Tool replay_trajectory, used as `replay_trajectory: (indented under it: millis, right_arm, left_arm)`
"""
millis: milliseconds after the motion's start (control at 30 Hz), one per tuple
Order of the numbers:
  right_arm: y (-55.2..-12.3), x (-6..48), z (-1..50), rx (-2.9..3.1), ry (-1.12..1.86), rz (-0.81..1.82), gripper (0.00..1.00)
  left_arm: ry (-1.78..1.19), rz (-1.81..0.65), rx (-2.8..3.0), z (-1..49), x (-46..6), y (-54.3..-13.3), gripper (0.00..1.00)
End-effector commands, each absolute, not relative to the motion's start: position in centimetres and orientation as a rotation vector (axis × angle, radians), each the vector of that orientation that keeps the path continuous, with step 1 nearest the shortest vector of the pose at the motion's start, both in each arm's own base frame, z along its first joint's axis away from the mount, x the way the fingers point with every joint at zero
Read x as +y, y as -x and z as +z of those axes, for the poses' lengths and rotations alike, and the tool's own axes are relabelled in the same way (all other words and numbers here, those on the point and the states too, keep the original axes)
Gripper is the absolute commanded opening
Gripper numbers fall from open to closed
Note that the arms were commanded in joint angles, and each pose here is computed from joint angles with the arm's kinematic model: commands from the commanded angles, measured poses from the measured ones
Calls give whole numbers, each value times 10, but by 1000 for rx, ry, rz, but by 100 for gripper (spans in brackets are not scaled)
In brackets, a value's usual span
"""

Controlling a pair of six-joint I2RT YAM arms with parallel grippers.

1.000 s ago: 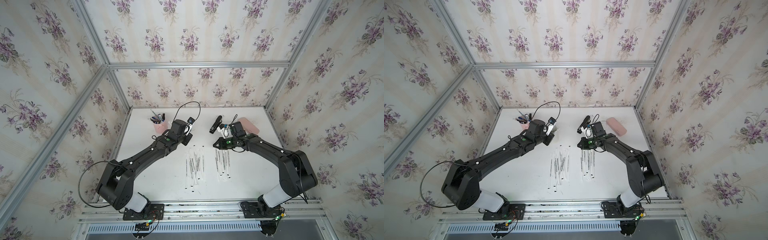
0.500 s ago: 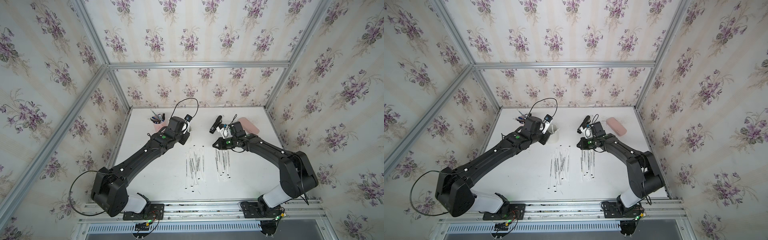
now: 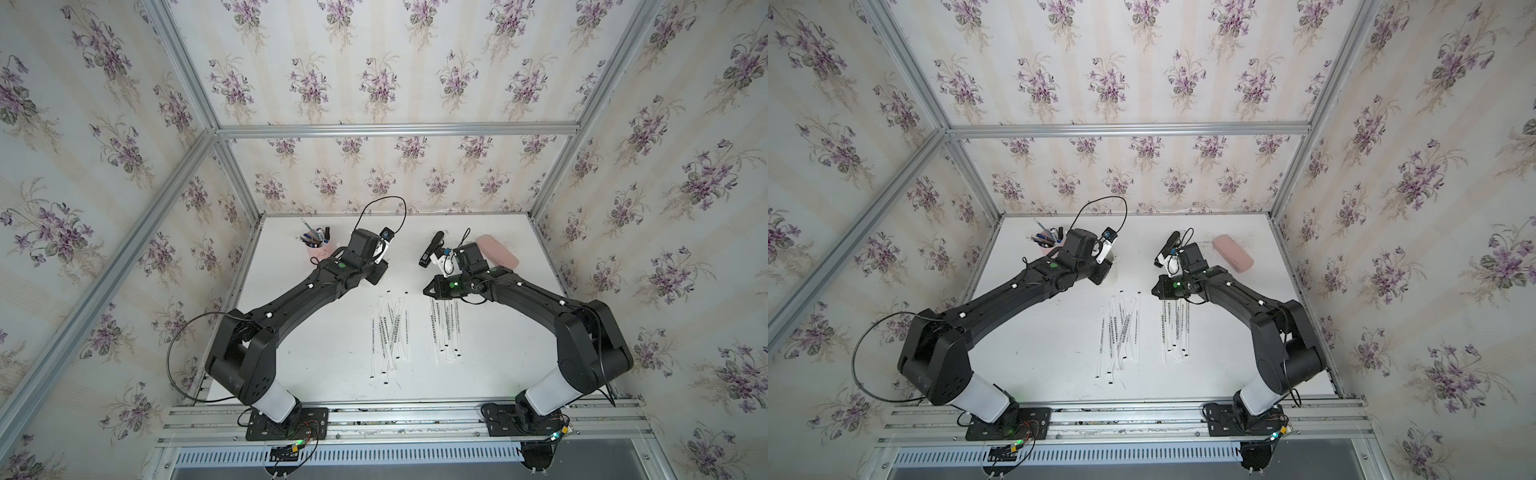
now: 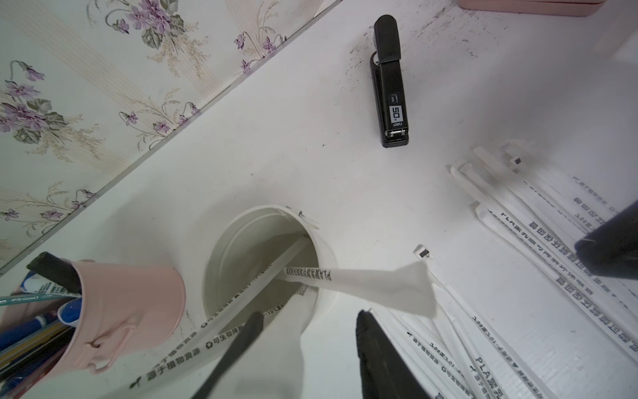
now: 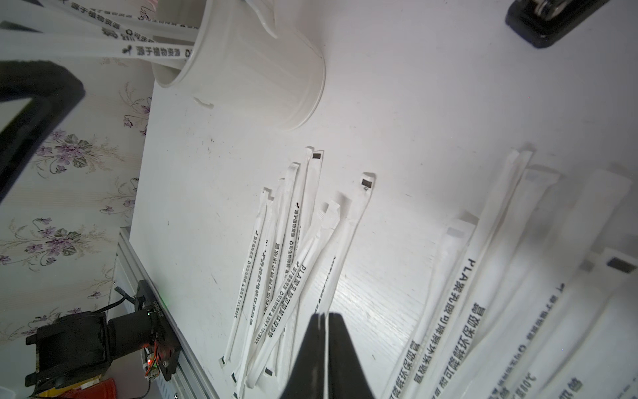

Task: Take the straws out of the storage container
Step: Pick up the straw from the container.

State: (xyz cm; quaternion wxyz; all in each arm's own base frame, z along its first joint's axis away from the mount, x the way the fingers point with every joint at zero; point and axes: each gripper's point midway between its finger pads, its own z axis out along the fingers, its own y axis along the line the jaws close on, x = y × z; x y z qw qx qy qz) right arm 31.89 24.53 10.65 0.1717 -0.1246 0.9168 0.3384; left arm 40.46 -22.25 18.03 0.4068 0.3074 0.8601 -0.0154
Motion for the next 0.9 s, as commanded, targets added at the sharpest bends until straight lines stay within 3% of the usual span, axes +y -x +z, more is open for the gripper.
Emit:
replay_trajectory:
  millis: [0, 200, 433, 700, 867]
  right_arm:
    - [-320, 245, 106, 2606, 364, 948, 10]
    - [-321, 245, 104, 2608, 370, 944, 9]
    - [-320, 246, 104, 2607, 370, 948, 9]
    - [-320, 245, 110, 2597, 367, 952, 9]
    - [-318, 245, 117, 2580, 365, 953, 9]
  left_arm:
    - [-753, 10, 2146, 184, -220, -418, 42]
    - [-737, 18, 2137, 187, -221, -423, 22]
    - [-725, 38, 2140, 196, -216, -422, 9]
    - [-669, 52, 2145, 221, -206, -415, 0]
    - [-618, -1, 2136, 256, -202, -402, 0]
